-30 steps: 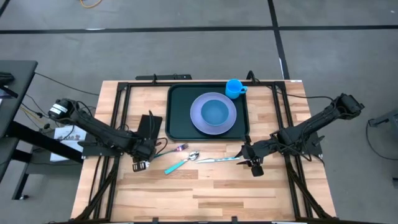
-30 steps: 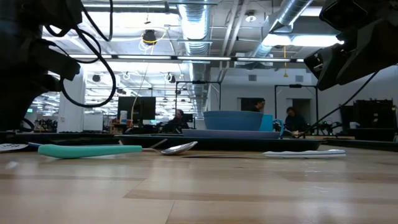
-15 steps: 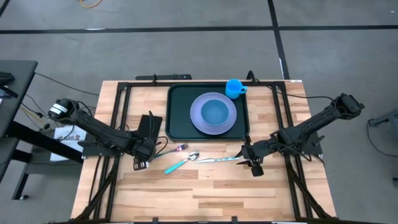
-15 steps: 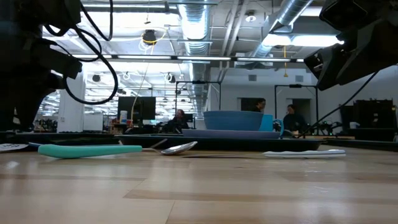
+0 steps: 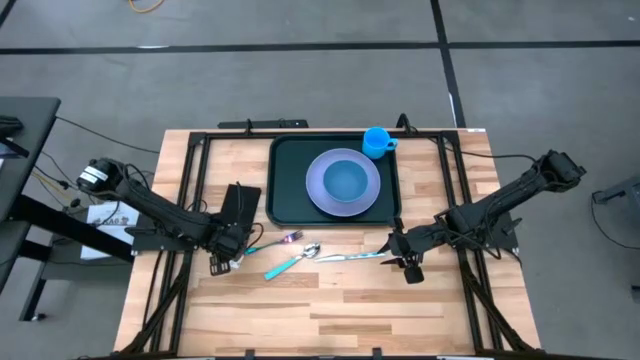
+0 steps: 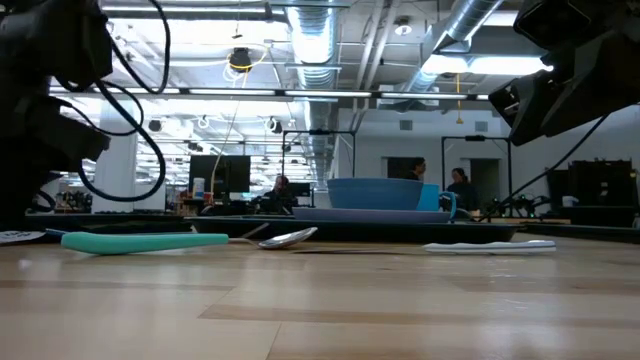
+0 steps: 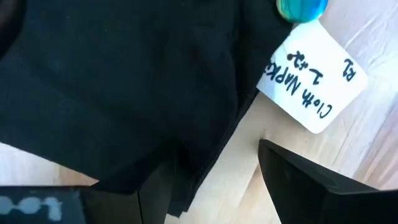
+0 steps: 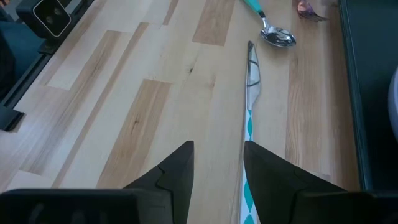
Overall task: Set up tray
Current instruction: Put the napkin to the left side of the purple plate and blue bowl on the black serving tray
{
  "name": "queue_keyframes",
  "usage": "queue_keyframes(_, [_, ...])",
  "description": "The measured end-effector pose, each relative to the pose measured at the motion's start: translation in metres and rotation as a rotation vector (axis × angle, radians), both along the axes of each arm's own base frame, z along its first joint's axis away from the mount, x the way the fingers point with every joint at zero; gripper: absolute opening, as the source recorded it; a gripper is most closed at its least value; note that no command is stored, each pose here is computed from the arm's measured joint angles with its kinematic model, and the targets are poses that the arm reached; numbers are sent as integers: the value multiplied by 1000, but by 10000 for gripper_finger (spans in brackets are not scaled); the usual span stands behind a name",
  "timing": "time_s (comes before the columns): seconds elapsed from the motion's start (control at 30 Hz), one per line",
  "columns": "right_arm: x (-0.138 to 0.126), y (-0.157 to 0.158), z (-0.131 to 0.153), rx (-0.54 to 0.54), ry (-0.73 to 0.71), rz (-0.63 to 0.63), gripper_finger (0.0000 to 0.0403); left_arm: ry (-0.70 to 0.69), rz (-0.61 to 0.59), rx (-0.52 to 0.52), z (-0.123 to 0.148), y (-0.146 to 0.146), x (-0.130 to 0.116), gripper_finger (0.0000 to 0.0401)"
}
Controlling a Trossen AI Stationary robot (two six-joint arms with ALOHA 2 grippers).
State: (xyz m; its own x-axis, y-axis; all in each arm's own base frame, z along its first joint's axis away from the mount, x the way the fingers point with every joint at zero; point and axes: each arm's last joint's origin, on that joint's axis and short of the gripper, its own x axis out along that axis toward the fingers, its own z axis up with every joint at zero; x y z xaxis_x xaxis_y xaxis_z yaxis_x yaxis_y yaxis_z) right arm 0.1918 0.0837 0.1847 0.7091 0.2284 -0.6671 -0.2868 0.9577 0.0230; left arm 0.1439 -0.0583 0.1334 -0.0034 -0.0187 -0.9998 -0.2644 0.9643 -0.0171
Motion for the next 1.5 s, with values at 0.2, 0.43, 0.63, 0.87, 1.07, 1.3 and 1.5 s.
queue_keyframes(0.2, [0, 0, 0, 0, 0, 0, 131, -26, -29, 17, -5, 1, -2, 220])
queue_keyframes(0.43, [0, 0, 0, 0, -1, 0, 131, -48, -112, 36, -5, 1, 0, 184])
queue_keyframes(0.63, [0, 0, 0, 0, -1, 0, 131, -72, -108, 63, -5, 2, 2, 91])
queue_keyframes(0.87, [0, 0, 0, 0, -2, 1, 131, -91, -16, 97, -5, 3, 3, 12])
queue_keyframes(1.07, [0, 0, 0, 0, -2, 0, 131, -127, 160, 136, -5, 4, 4, 5])
queue_keyframes(1.3, [0, 0, 0, 0, -2, 1, 131, -163, 342, 174, -6, 5, 5, 3])
queue_keyframes(1.5, [0, 0, 0, 0, -2, 0, 131, -215, 385, 215, -6, 5, 6, 1])
